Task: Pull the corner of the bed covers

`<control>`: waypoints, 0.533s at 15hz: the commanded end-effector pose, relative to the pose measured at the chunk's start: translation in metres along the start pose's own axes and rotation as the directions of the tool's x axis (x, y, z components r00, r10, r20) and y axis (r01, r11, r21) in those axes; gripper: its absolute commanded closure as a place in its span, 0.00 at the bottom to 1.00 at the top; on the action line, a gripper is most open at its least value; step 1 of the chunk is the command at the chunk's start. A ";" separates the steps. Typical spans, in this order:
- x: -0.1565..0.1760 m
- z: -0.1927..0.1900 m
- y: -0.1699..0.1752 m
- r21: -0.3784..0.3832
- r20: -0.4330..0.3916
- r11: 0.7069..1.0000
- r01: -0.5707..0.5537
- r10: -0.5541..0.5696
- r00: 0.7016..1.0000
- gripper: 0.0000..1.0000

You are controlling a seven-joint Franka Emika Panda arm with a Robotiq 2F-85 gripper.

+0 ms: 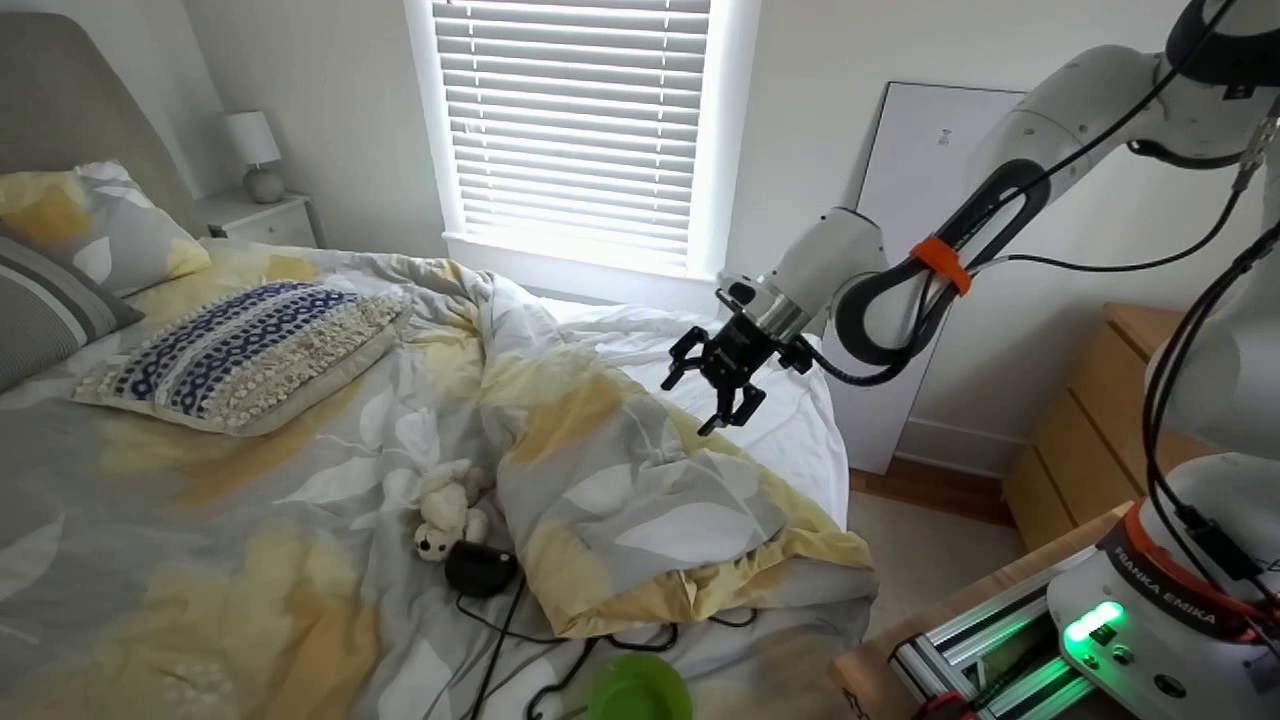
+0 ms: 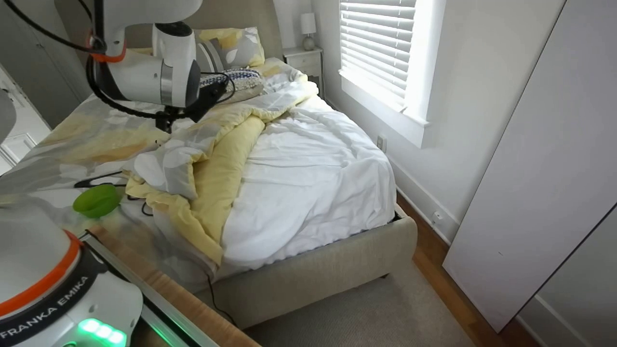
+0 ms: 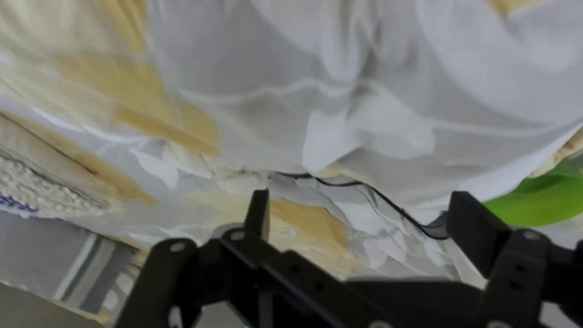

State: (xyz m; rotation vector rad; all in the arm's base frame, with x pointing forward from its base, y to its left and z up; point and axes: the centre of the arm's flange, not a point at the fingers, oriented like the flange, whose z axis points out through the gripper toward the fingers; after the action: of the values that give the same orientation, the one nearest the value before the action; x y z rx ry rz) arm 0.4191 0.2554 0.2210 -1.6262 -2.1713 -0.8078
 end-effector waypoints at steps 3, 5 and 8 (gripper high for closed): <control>-0.086 -0.062 -0.045 -0.108 0.126 0.962 -0.249 0.262 0.957 0.00; -0.106 -0.075 -0.055 -0.136 0.137 0.927 -0.349 0.367 0.920 0.00; -0.123 -0.089 -0.063 -0.151 0.119 0.851 -0.502 0.520 0.846 0.00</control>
State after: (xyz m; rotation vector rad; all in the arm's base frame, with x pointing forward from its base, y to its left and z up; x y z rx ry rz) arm 0.4043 0.1125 0.1967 -2.1339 -1.8266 -0.7152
